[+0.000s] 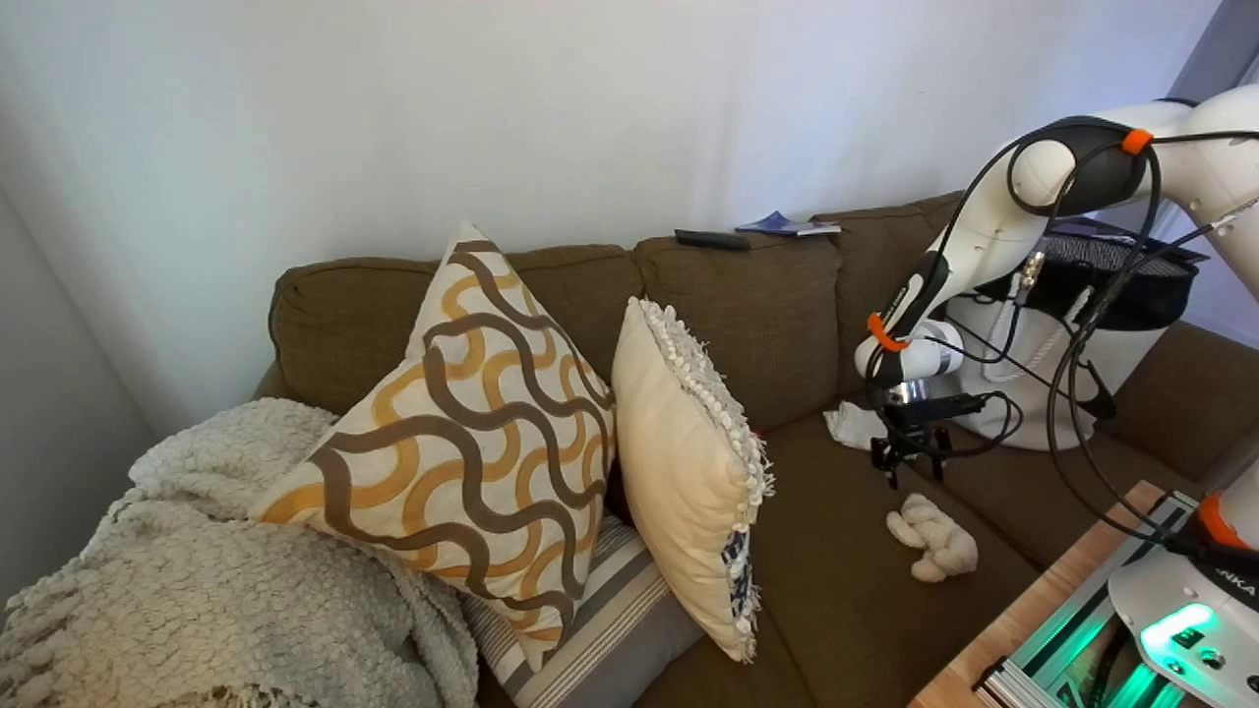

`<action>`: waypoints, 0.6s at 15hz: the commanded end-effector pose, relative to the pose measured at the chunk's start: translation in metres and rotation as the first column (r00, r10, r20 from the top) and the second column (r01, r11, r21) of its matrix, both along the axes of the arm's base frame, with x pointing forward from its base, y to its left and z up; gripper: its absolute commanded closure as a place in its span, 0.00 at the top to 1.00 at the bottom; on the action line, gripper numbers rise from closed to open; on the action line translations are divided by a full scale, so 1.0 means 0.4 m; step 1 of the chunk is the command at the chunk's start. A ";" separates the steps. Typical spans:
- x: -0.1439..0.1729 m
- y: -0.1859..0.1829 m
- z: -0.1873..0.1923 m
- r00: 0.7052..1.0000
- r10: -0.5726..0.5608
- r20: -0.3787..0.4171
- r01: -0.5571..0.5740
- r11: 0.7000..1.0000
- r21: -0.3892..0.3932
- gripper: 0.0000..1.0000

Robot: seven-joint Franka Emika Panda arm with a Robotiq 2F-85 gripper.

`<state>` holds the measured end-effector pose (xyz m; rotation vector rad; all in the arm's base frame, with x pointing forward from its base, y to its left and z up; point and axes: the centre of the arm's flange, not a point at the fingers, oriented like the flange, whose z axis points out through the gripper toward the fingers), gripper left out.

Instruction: Move the teddy bear from the seat to the backrest of the couch

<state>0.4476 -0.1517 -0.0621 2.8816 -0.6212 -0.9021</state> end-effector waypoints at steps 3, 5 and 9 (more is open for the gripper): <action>-0.051 -0.018 -0.087 0.992 -0.111 -0.059 0.110 0.994 -0.009 1.00; -0.062 -0.020 -0.115 0.988 -0.135 -0.079 0.135 0.991 -0.012 1.00; -0.075 -0.015 -0.163 0.983 -0.151 -0.100 0.151 0.989 -0.010 1.00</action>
